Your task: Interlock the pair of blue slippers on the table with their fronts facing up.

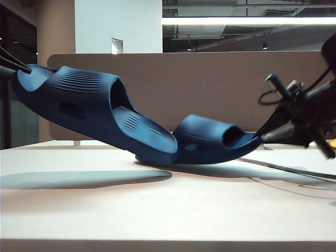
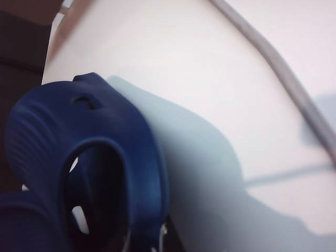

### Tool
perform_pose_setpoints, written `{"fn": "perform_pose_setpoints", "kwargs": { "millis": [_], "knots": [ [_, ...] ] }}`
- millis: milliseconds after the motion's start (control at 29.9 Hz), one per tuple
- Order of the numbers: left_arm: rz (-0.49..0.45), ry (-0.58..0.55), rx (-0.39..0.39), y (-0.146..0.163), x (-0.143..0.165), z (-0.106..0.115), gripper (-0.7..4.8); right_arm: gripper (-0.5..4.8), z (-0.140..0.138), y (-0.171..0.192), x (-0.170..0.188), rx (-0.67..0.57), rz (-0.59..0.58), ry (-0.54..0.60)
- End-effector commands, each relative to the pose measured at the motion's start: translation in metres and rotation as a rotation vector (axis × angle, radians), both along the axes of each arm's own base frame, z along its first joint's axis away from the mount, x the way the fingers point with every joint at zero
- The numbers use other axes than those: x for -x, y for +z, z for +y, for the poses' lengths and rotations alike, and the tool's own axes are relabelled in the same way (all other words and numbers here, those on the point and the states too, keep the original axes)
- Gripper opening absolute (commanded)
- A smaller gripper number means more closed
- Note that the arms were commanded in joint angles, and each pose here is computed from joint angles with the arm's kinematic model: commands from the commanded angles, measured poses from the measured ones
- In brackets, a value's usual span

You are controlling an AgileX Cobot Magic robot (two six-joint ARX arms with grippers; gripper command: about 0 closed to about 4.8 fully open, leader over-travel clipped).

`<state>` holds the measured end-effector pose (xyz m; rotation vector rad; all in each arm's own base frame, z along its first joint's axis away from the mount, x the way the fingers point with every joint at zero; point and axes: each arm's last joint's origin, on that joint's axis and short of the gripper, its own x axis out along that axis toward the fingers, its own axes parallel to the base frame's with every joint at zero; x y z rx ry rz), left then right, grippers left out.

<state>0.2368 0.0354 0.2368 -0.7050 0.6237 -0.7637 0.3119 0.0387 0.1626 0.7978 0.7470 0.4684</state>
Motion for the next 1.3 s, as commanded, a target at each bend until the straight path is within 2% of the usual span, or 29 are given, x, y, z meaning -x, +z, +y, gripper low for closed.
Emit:
{"fn": "perform_pose_setpoints", "kwargs": {
  "millis": [33, 134, 200, 367, 501, 635, 969, 1303],
  "knots": [
    [-0.028, 0.003, 0.001, 0.003, 0.000, 0.004, -0.05, 0.30, -0.017, 0.017, 0.008, 0.061, -0.047, -0.006],
    [-0.028, 0.013, 0.000, 0.003, 0.001, 0.006, -0.05, 0.29, -0.037, 0.029, 0.017, 0.065, -0.057, -0.027],
    [-0.027, 0.014, 0.000, 0.003, 0.000, 0.006, -0.05, 0.29, -0.052, 0.035, 0.022, 0.022, -0.054, -0.015],
    [0.004, 0.011, 0.002, -0.008, -0.006, 0.008, -0.05, 0.29, -0.067, 0.043, 0.033, -0.060, -0.048, 0.036],
    [0.033, 0.000, 0.008, -0.019, -0.012, 0.009, -0.05, 0.29, -0.065, 0.050, 0.037, -0.104, -0.066, 0.104],
    [0.031, -0.004, 0.004, -0.025, -0.016, 0.012, -0.05, 0.29, -0.063, 0.053, 0.043, -0.103, -0.060, 0.120],
    [-0.018, -0.014, 0.050, -0.022, -0.021, 0.022, -0.05, 0.29, -0.060, 0.043, 0.055, -0.078, -0.009, 0.224],
    [0.038, -0.065, 0.120, -0.032, -0.024, 0.021, -0.05, 0.29, -0.058, 0.042, 0.058, -0.124, -0.017, 0.294]
  ]
}}
